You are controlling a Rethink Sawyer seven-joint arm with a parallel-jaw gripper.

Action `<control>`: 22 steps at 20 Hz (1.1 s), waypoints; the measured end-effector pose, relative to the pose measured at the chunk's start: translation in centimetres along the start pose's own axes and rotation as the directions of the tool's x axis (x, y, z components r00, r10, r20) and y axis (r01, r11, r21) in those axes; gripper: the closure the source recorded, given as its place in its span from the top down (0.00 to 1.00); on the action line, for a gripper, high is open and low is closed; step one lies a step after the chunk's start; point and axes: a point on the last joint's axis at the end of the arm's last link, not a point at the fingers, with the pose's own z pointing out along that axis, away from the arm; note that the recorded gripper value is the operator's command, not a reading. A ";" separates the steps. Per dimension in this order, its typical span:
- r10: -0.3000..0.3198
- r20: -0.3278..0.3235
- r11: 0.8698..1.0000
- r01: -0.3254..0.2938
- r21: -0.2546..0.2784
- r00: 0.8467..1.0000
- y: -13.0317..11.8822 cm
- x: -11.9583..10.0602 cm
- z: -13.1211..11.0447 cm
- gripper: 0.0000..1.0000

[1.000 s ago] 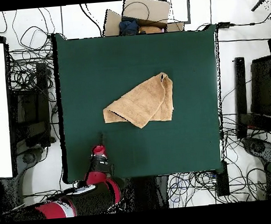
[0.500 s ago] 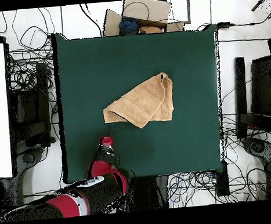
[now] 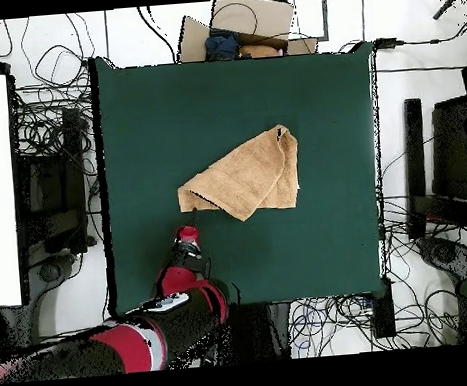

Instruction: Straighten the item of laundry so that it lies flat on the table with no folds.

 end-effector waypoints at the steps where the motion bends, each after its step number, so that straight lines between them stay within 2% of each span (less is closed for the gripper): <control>1: -0.001 0.000 1.000 0.001 0.001 1.000 0.0 0.0 0.0 1.00; 14: -0.031 -0.005 0.999 0.031 0.020 1.000 -0.4 0.3 0.5 1.00; 22: -0.038 0.016 0.999 0.037 0.018 0.999 -1.1 1.0 1.2 1.00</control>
